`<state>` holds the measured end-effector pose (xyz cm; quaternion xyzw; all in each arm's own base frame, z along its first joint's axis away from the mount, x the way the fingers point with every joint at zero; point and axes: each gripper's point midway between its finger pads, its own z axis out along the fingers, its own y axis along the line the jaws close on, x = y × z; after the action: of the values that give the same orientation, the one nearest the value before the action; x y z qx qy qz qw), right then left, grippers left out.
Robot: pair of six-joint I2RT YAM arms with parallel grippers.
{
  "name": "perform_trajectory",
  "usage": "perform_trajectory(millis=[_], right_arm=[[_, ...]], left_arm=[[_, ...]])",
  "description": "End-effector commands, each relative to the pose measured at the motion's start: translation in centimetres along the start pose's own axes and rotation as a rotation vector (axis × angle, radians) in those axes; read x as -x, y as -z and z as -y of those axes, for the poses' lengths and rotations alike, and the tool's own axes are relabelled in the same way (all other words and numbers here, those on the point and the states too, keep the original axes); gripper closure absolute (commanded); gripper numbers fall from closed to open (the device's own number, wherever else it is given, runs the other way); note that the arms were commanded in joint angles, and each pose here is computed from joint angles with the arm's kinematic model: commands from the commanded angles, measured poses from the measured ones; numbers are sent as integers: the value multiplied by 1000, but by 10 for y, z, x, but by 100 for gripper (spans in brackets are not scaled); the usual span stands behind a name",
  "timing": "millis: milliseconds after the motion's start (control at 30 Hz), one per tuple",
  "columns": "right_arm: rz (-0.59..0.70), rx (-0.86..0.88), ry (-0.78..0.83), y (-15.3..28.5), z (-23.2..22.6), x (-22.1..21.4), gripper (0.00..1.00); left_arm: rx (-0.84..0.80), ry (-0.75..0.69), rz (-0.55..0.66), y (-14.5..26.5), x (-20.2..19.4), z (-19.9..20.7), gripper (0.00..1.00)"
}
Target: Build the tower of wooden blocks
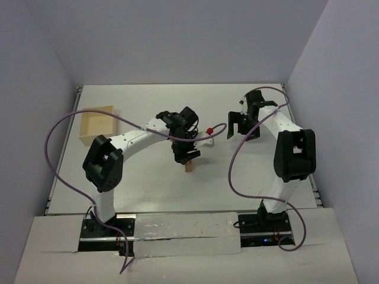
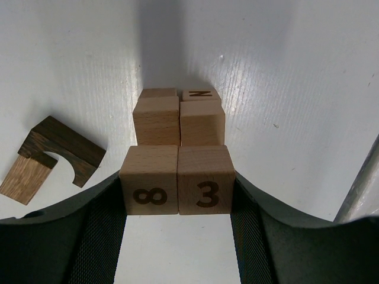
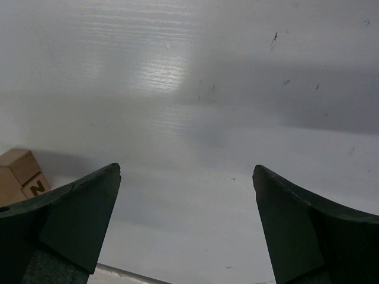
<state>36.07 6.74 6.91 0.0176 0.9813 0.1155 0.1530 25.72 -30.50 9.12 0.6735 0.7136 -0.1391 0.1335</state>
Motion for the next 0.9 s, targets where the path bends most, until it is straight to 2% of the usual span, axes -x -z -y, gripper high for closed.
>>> perform_trajectory(millis=[0,867], right_arm=[[46,1,-4,10,-2,16,0],[45,5,-17,9,2,14,0]], left_arm=[[30,0,14,6,12,-5,61],[32,-16,-7,0,17,-5,52]])
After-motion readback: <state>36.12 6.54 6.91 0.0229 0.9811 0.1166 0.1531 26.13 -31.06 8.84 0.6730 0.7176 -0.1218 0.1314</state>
